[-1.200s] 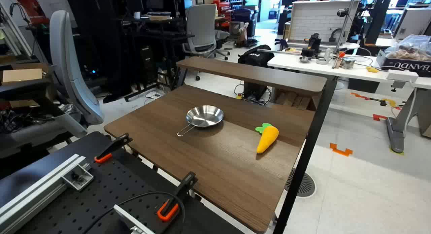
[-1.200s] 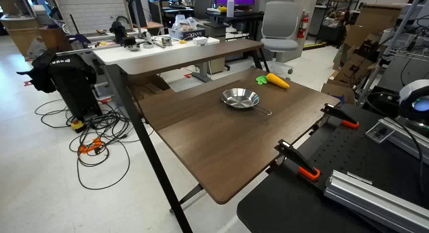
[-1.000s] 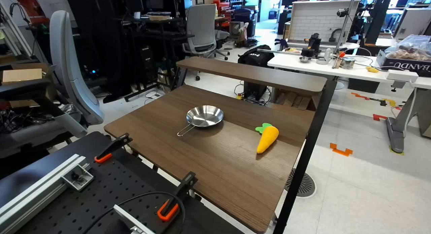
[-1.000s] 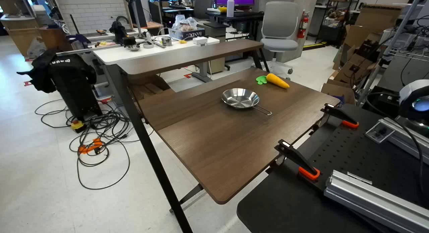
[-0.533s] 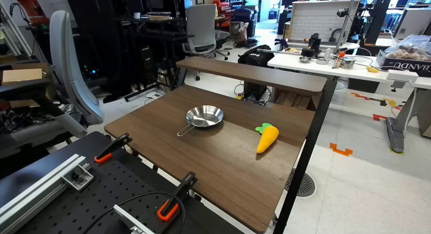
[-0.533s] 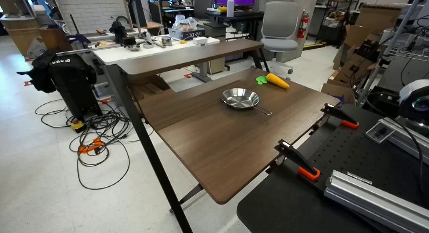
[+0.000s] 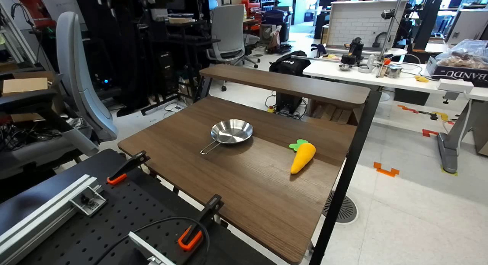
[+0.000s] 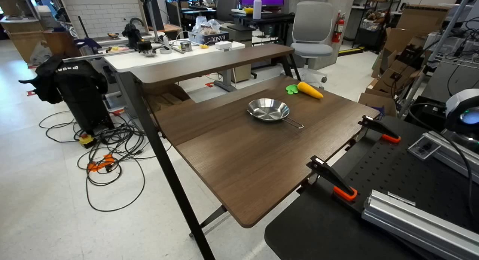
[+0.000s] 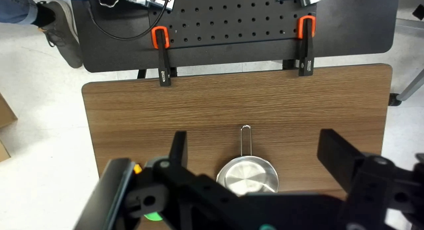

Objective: Pick the carrot plush toy and put it in the frying pan

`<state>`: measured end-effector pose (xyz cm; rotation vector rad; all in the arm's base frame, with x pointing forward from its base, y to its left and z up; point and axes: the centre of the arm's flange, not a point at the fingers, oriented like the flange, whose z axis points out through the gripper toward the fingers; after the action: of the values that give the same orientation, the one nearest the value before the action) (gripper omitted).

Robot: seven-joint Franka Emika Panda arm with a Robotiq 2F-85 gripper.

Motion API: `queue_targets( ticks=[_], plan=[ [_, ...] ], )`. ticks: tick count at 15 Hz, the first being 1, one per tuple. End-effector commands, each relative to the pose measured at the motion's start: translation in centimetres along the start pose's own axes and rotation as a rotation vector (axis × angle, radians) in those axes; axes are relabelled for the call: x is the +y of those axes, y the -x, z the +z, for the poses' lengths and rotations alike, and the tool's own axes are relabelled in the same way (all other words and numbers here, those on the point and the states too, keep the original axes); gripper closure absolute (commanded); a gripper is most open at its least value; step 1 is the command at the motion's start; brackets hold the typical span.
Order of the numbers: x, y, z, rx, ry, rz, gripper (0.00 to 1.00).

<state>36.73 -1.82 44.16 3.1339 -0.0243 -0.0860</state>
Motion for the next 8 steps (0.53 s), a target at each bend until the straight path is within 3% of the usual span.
queue_targets(
  ticks=[1, 8],
  plan=[
    [2.0, -2.1, 3.3, 0.003, -0.001, 0.023, 0.00],
    [6.1, -7.1, 10.2, 0.024, -0.010, 0.112, 0.00]
  ],
)
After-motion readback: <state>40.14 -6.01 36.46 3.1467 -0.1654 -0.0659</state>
